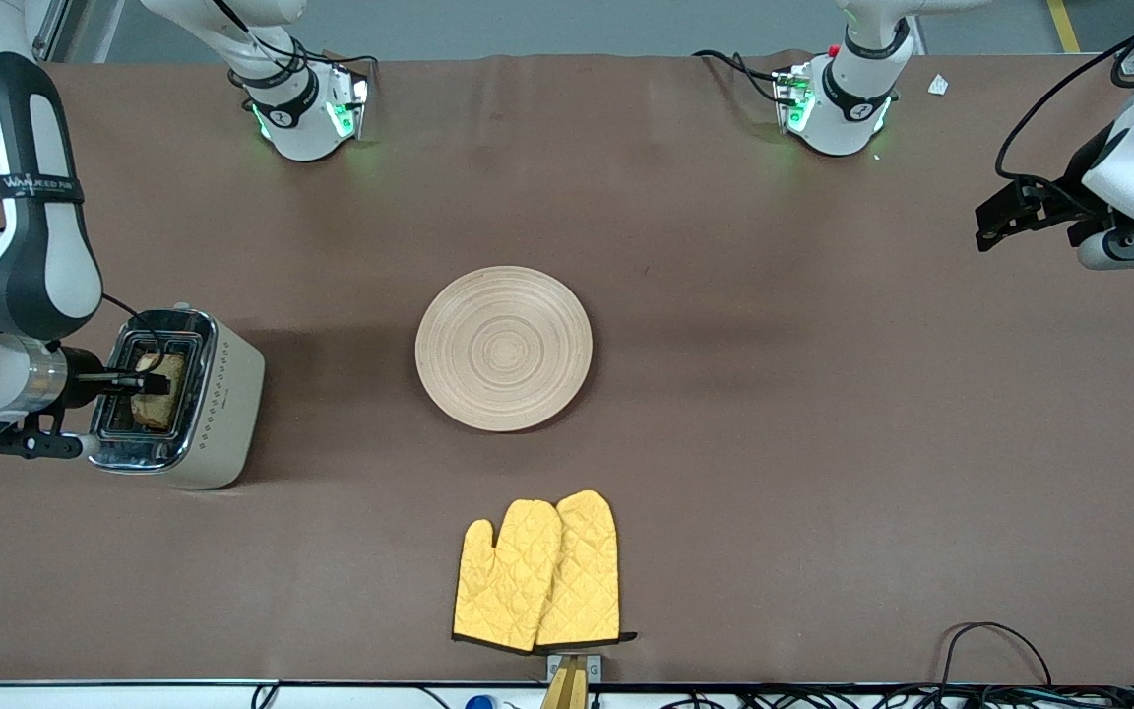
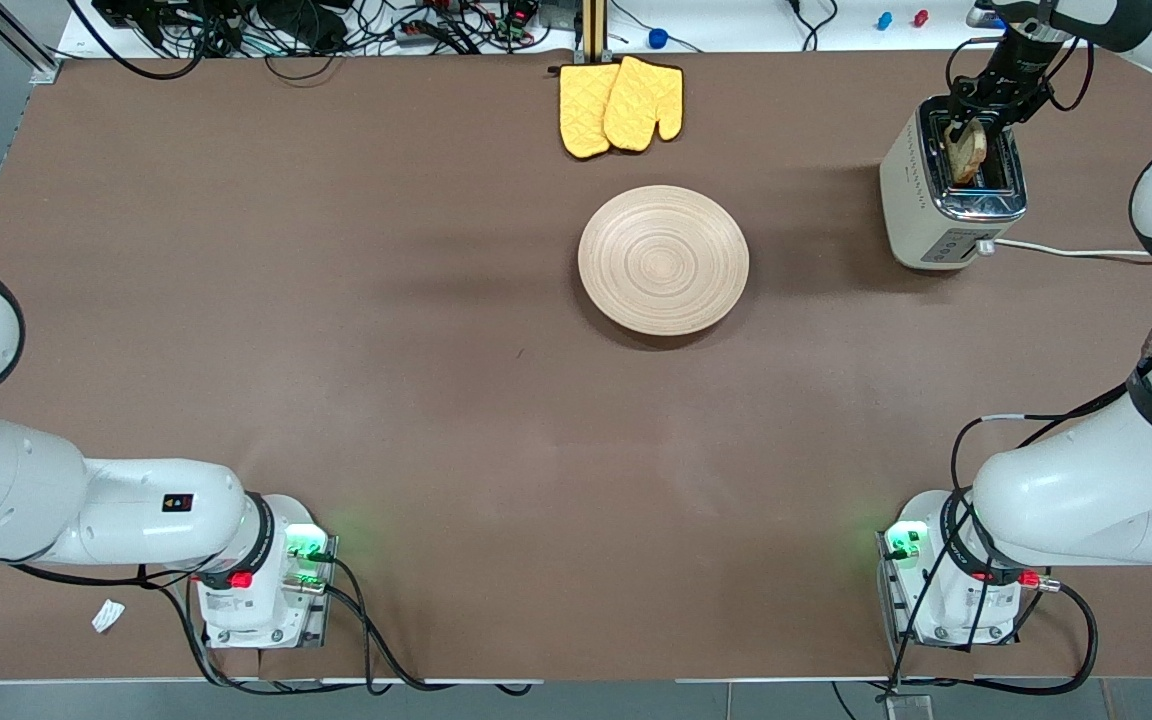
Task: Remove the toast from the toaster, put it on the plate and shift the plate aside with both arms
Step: 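Reach the right gripper down to the toast in the toaster, then grasp the toast with the right gripper and lift it out, then lower the toast onto the wooden plate and open the right gripper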
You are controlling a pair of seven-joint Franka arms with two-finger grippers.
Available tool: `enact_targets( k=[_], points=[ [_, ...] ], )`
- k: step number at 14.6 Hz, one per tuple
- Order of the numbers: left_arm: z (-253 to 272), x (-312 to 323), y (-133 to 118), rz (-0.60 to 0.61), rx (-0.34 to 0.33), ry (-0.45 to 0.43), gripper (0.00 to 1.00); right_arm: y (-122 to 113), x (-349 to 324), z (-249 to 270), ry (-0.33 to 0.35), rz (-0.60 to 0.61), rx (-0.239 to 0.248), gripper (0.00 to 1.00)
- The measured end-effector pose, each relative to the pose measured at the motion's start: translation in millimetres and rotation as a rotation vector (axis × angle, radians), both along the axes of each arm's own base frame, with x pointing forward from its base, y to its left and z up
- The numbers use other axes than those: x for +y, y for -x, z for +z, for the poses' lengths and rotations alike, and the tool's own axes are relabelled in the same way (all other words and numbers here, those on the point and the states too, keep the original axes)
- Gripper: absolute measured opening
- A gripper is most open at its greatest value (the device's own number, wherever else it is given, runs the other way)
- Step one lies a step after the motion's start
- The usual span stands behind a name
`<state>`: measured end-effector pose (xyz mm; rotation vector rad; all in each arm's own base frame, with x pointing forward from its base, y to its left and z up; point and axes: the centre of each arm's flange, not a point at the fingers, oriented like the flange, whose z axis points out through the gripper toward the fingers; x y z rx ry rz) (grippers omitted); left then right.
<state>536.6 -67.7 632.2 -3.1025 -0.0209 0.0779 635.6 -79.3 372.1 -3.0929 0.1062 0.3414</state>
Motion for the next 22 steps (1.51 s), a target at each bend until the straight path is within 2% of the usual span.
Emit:
enact_targets(
  k=[2,4,6,8,11,13,15,16,18,20,22],
  points=[
    [0,0,0,0.001,0.0,0.0,1.0,0,0,1,0.0,0.003,-0.003,0.26],
    [0,0,0,0.001,0.0,0.0,1.0,-1,1,5,-0.001,0.006,-0.007,0.11],
    [0,0,0,0.001,0.0,0.0,1.0,-2,6,19,-0.006,0.027,-0.018,0.1],
    [0,1,0,0.001,0.0,0.0,1.0,-3,25,58,-0.01,0.064,-0.038,0.1],
    [0,2,0,0.004,0.0,0.0,1.0,7,85,126,-0.016,0.159,-0.056,0.1],
    [0,3,0,0.006,0.0,0.0,1.0,13,135,143,-0.029,0.23,-0.064,0.1],
    [0,3,0,0.006,0.0,0.0,1.0,17,178,137,-0.109,0.243,-0.051,0.1],
    [0,3,0,0.006,0.0,0.0,1.0,19,196,130,-0.181,0.22,-0.033,0.1],
    [0,4,0,0.007,0.0,0.0,1.0,20,218,106,-0.339,0.168,0.026,0.1],
    [0,4,-1,0.007,0.0,0.0,1.0,18,236,63,-0.49,0.103,0.108,0.1],
    [0,4,-1,0.007,0.001,0.0,1.0,16,263,10,-0.603,0.028,0.159,0.1]
  ],
)
